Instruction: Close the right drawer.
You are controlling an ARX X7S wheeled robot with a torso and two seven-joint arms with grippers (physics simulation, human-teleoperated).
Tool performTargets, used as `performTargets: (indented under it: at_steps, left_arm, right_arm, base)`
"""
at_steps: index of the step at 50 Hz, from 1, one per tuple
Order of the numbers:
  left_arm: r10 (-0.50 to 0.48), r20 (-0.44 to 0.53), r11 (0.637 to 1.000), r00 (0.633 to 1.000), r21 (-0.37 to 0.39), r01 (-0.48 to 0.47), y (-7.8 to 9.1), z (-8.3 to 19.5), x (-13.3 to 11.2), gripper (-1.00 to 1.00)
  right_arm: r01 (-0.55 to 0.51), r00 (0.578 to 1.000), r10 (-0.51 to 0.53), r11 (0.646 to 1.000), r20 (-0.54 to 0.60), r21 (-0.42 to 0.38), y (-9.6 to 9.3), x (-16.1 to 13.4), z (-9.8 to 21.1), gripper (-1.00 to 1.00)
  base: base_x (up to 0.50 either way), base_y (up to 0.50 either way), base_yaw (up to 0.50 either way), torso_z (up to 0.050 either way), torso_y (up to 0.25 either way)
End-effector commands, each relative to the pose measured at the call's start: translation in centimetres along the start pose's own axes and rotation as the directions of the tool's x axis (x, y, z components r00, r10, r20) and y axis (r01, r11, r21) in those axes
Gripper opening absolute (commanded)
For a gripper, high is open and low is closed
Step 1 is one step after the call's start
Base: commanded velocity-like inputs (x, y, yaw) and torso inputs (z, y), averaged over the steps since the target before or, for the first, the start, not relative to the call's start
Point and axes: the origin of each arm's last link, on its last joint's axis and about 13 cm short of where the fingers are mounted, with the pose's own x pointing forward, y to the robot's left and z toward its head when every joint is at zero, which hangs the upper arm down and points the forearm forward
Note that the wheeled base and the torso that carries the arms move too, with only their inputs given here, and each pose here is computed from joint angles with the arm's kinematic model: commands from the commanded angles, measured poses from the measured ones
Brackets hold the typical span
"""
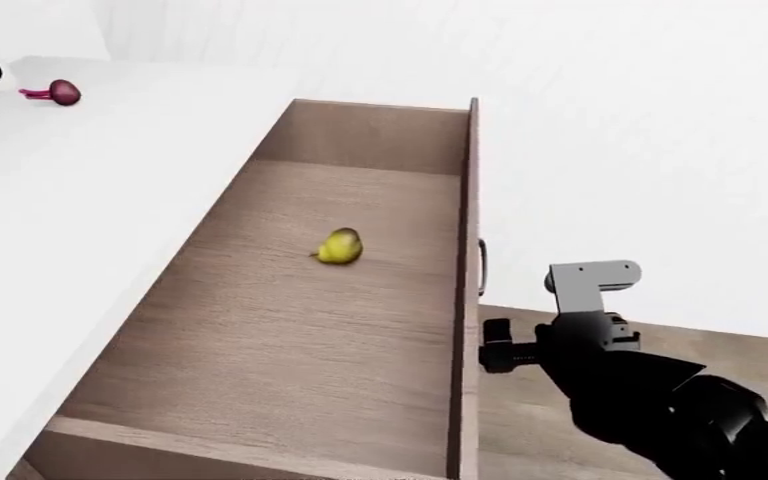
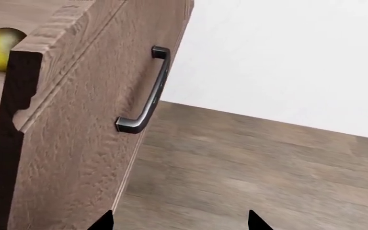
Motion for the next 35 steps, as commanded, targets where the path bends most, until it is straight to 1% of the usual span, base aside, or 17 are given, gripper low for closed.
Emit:
performTargets:
  at_steps: [1, 5, 16, 25, 35]
  left_arm:
    - [0.0, 0.001, 1.0, 1.0, -0.003, 0.0, 0.0, 0.0, 0.0, 1.0]
    - [-0.002, 0.002, 1.0, 1.0, -0.002, 0.002, 0.0, 0.0, -0.1, 1.0]
    - [-0.001, 0.005, 1.0, 1.0, -0.006, 0.001, 0.1, 0.2, 0.0, 1.0]
    - [-0.004, 0.005, 1.0, 1.0, -0.013, 0.004, 0.1, 0.3, -0.1, 1.0]
    - [-0.008, 0.006, 1.0, 1.0, -0.017, 0.008, 0.1, 0.4, -0.2, 1.0]
  right_arm:
    - [-0.083, 0.996, 0.082, 0.996, 0.03, 0.025, 2.6, 0.1, 1.0, 1.0]
    - [-0.098, 0.995, 0.098, 0.995, 0.028, 0.014, 3.4, 0.3, 0.9, 1.0]
    - [-0.127, 0.991, 0.127, 0.992, 0.031, -0.007, 4.8, 0.6, 1.4, 1.0]
    - [-0.162, 0.987, 0.162, 0.987, 0.02, -0.023, 6.5, 1.0, 1.4, 1.0]
    - [-0.186, 0.982, 0.186, 0.982, 0.016, -0.03, 7.4, 1.2, 1.5, 1.0]
  base:
    - [0.0, 0.0, 0.0, 0.0, 0.0]
    - [0.0, 0.0, 0.0, 0.0, 0.004]
    - [0.0, 0.0, 0.0, 0.0, 0.0]
    - [0.0, 0.0, 0.0, 0.0, 0.001]
    - [0.0, 0.0, 0.0, 0.0, 0.001]
